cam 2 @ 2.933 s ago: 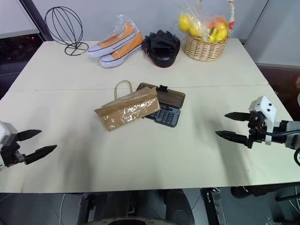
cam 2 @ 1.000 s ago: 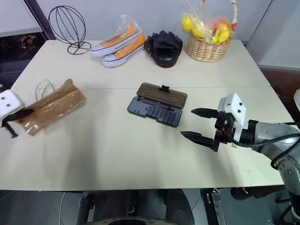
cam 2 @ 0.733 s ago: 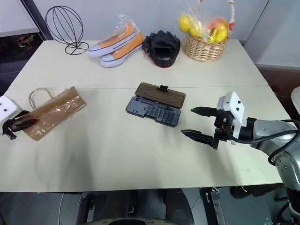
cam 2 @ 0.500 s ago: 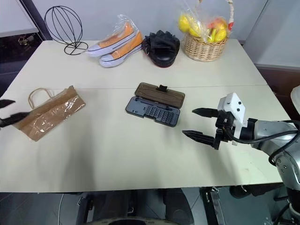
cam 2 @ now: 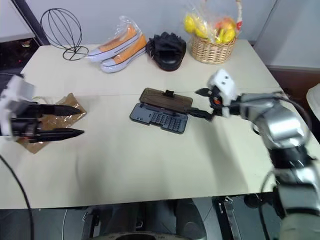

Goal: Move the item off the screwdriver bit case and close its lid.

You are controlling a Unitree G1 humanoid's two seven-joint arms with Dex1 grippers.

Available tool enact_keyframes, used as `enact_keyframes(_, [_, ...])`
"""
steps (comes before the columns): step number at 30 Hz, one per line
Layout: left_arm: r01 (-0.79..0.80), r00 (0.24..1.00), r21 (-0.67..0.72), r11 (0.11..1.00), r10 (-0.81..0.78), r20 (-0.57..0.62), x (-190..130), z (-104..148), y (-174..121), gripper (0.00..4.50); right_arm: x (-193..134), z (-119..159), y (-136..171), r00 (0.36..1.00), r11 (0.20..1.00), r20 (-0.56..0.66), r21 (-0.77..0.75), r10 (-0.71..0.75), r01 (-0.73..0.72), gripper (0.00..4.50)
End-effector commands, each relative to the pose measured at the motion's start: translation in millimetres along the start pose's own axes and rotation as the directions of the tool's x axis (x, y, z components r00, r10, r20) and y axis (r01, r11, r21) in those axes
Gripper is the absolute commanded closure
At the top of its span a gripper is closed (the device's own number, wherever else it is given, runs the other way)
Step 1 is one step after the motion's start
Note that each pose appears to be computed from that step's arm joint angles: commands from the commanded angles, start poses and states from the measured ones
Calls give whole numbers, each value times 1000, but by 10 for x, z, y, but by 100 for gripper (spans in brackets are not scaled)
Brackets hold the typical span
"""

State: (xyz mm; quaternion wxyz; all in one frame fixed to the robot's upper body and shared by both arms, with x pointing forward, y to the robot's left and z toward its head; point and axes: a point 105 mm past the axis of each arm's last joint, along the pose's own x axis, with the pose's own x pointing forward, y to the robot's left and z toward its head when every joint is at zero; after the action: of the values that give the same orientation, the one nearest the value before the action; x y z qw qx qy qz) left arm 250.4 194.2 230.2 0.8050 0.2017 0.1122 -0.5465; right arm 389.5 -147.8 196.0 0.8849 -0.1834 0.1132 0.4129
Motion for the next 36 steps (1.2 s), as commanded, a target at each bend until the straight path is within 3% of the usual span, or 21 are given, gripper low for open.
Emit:
enact_keyframes(1, [1,1000,52,999,-1,-10,114,15,19,123,271,-12,-213,996,996,-56,-53,-71,68,0])
enact_keyframes(5, [-15,1000,62,998,15,-4,156,30,26,123,521,-134,-365,980,989,-140,-44,-144,139,0])
enact_keyframes(13, [-63,998,71,995,62,19,184,76,-16,123,647,-404,-384,958,983,-222,-68,-179,168,0])
enact_keyframes(16, [-87,996,72,994,85,27,179,97,-2,118,668,-481,-355,954,984,-243,-74,-173,159,89])
enact_keyframes(22, [-104,994,74,992,103,22,165,101,18,118,700,-559,-251,958,993,-269,-85,-103,83,394])
enact_keyframes(28, [-106,994,75,992,104,22,174,101,34,118,707,-594,-232,954,992,-285,-102,-96,70,394])
enact_keyframes(30, [-104,994,73,992,103,21,175,96,34,118,710,-596,-225,953,991,-289,-120,-93,60,449])
enact_keyframes(36, [-110,994,71,991,109,19,163,85,54,118,726,-684,-183,938,982,-337,-187,-86,23,449])
